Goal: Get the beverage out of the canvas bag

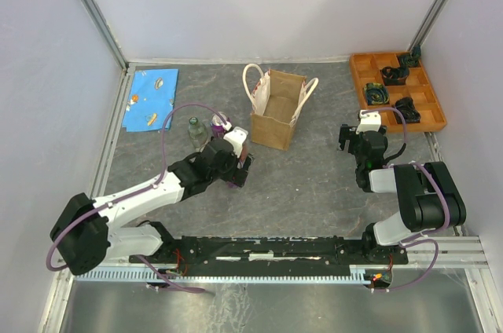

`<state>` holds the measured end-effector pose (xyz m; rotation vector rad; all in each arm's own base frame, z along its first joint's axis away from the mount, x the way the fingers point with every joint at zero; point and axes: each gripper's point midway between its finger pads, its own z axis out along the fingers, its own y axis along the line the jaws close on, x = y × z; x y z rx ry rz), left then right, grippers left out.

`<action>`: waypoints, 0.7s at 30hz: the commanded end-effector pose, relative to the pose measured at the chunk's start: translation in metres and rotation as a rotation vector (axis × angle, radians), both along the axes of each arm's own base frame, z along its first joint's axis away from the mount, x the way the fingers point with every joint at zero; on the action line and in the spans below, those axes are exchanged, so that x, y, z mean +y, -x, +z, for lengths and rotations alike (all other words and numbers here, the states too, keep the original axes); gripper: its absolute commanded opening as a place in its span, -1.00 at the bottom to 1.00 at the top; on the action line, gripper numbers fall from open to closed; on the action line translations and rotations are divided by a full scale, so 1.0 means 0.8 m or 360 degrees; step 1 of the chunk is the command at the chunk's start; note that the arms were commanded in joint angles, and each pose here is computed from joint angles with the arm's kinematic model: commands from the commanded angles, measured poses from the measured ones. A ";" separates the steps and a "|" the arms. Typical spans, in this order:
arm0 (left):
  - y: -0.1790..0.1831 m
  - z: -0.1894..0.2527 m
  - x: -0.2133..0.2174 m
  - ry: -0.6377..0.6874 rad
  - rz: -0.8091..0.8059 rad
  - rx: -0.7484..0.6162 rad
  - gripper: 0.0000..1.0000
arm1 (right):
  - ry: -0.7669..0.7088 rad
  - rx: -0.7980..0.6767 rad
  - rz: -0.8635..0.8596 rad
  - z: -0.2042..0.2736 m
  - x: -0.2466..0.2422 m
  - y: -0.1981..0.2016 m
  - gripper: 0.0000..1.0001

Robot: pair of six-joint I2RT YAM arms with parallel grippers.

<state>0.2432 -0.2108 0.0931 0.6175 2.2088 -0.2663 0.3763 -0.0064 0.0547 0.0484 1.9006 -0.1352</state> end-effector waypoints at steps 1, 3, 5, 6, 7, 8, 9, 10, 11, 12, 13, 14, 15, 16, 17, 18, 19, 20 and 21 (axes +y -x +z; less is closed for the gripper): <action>-0.022 0.057 -0.017 0.0144 0.0024 -0.0178 0.99 | 0.0013 -0.0077 0.0008 0.019 -0.001 -0.014 0.98; -0.021 0.068 -0.019 0.0180 0.0028 -0.0193 0.99 | 0.0013 -0.0076 0.0006 0.019 -0.001 -0.014 0.98; -0.021 0.087 -0.019 0.0228 0.0041 -0.0223 0.99 | 0.0012 -0.0076 0.0008 0.019 0.000 -0.014 0.98; -0.022 0.100 -0.017 0.0255 0.0057 -0.0253 0.98 | 0.0012 -0.0077 0.0007 0.019 0.000 -0.014 0.98; -0.023 0.114 -0.013 0.0279 0.0081 -0.0287 0.99 | 0.0011 -0.0077 0.0008 0.019 0.000 -0.014 0.98; -0.026 0.130 -0.008 0.0303 0.0120 -0.0332 0.99 | 0.0011 -0.0077 0.0009 0.019 0.000 -0.014 0.98; -0.028 0.146 -0.001 0.0323 0.0171 -0.0375 0.99 | 0.0013 -0.0075 0.0008 0.018 0.000 -0.014 0.98; -0.031 0.161 0.008 0.0335 0.0228 -0.0421 0.99 | 0.0012 -0.0076 0.0005 0.019 -0.001 -0.014 0.98; -0.033 0.175 0.015 0.0333 0.0265 -0.0463 0.99 | 0.0011 -0.0077 0.0007 0.019 0.000 -0.014 0.98; -0.036 0.190 0.024 0.0318 0.0299 -0.0510 0.99 | 0.0012 -0.0077 0.0009 0.019 0.000 -0.014 0.98; -0.039 0.202 0.034 0.0297 0.0356 -0.0554 0.99 | 0.0013 -0.0075 0.0009 0.018 0.000 -0.014 0.98; -0.043 0.213 0.044 0.0269 0.0408 -0.0595 0.99 | 0.0012 -0.0076 0.0009 0.019 0.000 -0.014 0.98; -0.048 0.223 0.055 0.0239 0.0456 -0.0642 0.99 | 0.0011 -0.0077 0.0008 0.019 0.000 -0.014 0.98; -0.053 0.230 0.066 0.0217 0.0502 -0.0675 0.99 | 0.0011 -0.0076 0.0009 0.019 0.000 -0.014 0.98; -0.061 0.235 0.081 0.0197 0.0562 -0.0699 0.99 | 0.0011 -0.0076 0.0009 0.019 0.000 -0.014 0.98; -0.069 0.240 0.100 0.0190 0.0633 -0.0719 0.99 | 0.0010 -0.0077 0.0008 0.019 0.000 -0.014 0.98; -0.078 0.241 0.117 0.0201 0.0682 -0.0718 0.99 | 0.0011 -0.0077 0.0009 0.019 0.000 -0.014 0.98; -0.087 0.242 0.135 0.0229 0.0730 -0.0714 0.99 | 0.0010 -0.0076 0.0009 0.019 0.000 -0.014 0.98; -0.096 0.243 0.157 0.0259 0.0794 -0.0714 0.99 | 0.0011 -0.0078 0.0009 0.019 0.000 -0.014 0.98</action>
